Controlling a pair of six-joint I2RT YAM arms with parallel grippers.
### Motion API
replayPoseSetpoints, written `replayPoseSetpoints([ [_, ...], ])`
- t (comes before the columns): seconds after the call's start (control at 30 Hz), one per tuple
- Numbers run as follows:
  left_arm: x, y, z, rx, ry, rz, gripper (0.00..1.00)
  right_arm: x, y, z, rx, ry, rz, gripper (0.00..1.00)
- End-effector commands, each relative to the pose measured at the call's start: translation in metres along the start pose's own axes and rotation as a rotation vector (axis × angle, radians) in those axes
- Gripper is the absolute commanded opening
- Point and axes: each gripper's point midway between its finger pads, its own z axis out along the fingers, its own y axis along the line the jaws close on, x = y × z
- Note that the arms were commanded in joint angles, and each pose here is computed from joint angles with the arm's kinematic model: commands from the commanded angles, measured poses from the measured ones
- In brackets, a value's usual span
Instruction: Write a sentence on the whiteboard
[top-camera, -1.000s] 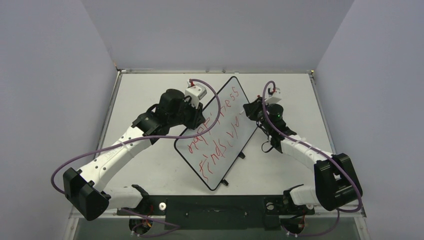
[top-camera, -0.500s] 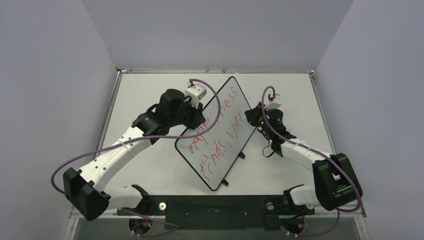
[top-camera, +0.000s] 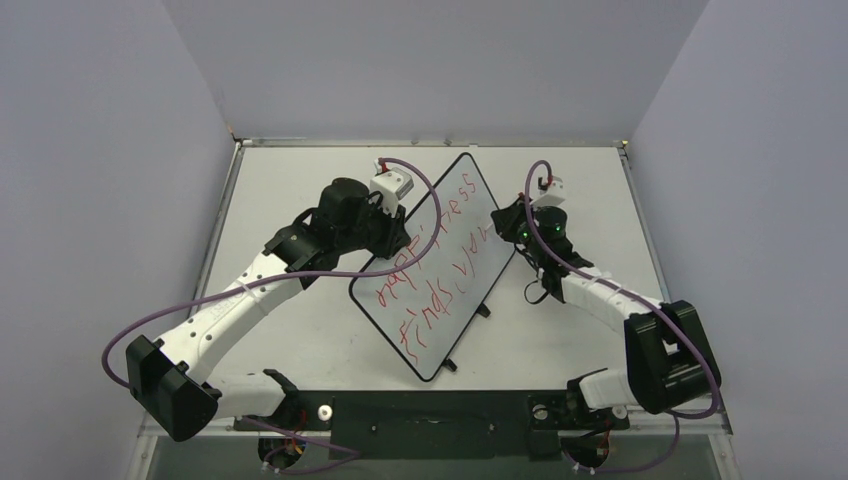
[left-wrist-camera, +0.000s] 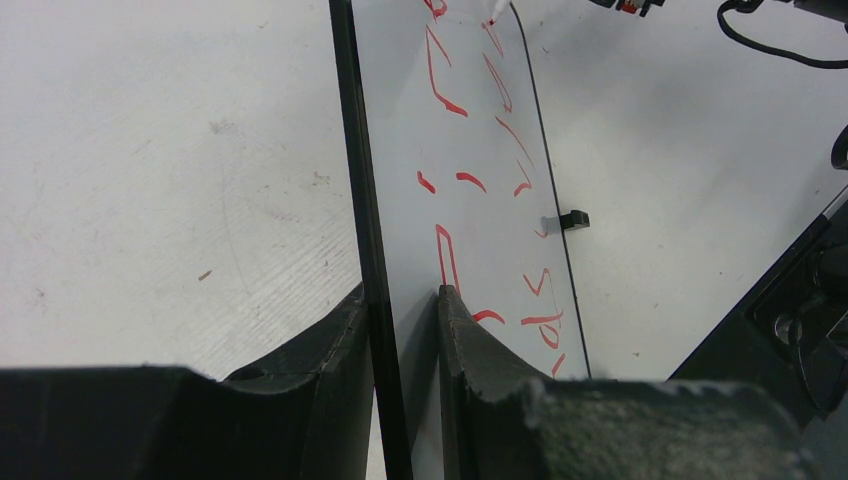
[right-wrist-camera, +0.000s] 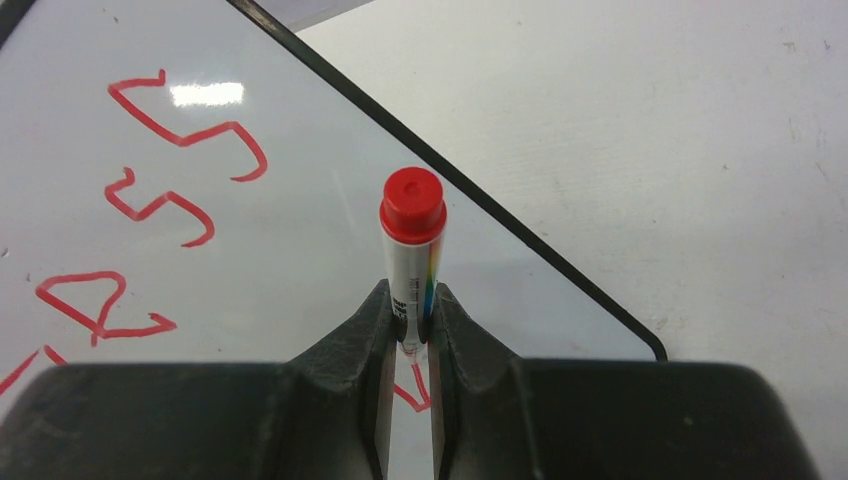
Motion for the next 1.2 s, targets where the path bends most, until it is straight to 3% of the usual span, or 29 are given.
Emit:
replayPoseSetpoints([
  [0.0, -0.010, 0.011, -0.006, -0.042, -0.043, 0.108, 0.00, -0.029, 0.018, 0.009, -0.039, -0.056, -0.007, 0.00],
  [0.43, -0.010, 0.012, -0.007, -0.050, -0.040, 0.107, 0.00, -0.043, 0.031, 0.020, -0.063, -0.058, -0.008, 0.00],
  [1.17, -0.012, 0.014, -0.010, -0.065, -0.049, 0.108, 0.00, 0.007, -0.004, 0.003, 0.002, 0.017, -0.008, 0.00],
])
